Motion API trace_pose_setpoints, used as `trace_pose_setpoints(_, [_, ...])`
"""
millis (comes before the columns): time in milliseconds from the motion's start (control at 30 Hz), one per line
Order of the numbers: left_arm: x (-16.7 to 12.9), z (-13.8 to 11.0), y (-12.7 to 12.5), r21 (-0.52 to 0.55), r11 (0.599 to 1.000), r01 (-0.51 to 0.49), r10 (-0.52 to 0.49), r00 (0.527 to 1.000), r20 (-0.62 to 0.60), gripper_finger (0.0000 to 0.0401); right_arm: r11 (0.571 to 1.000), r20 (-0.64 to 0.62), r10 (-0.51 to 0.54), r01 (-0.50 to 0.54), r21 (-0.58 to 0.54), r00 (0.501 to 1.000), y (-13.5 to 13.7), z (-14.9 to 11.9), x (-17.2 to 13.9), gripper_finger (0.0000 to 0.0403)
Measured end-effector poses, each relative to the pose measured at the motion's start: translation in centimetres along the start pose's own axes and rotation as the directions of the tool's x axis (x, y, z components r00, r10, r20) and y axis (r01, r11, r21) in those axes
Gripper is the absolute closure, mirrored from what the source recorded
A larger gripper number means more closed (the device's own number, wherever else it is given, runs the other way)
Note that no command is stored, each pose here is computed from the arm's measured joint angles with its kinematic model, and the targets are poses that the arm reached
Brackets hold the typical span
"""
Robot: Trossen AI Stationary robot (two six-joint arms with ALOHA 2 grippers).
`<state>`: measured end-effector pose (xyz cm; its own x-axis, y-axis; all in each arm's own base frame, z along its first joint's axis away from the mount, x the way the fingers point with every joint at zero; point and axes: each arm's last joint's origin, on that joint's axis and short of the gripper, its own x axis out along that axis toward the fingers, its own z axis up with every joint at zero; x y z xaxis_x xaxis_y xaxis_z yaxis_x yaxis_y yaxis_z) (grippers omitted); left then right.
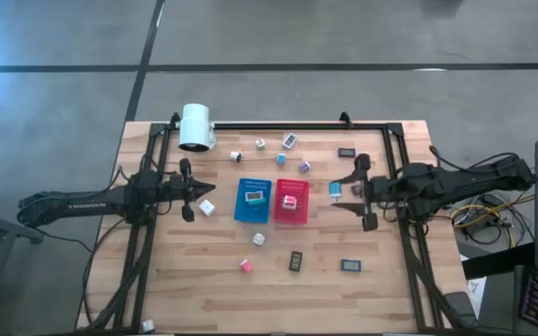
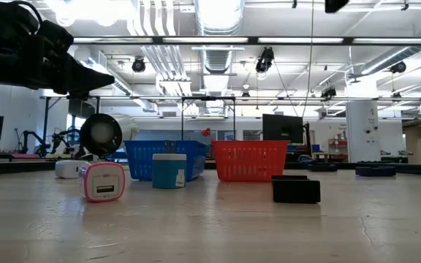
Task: Pick & Place Office items
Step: Put the blue charger adapter into the red bin
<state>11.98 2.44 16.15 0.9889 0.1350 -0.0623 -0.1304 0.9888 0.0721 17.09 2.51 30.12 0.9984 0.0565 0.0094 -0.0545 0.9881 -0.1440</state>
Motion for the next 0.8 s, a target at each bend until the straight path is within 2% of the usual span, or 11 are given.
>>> trace_pose_setpoints(300, [0.0, 0.0, 0.1, 0.008, 1.0, -0.019, 0.019, 1.0, -0.001, 0.0393, 0.995, 0.011, -0.063, 0.062, 0.075, 0.998, -0.4, -5.2, -2.1, 0.0175])
trace_pose_setpoints(800, [0.0, 0.0, 0.1, 0.008, 0.999, -0.04, 0.04, 0.999, -0.003, 0.039, 0.991, 0.248, -0.095, 0.07, 0.11, 0.964, -0.5, -6.3, -6.9, 0.0175])
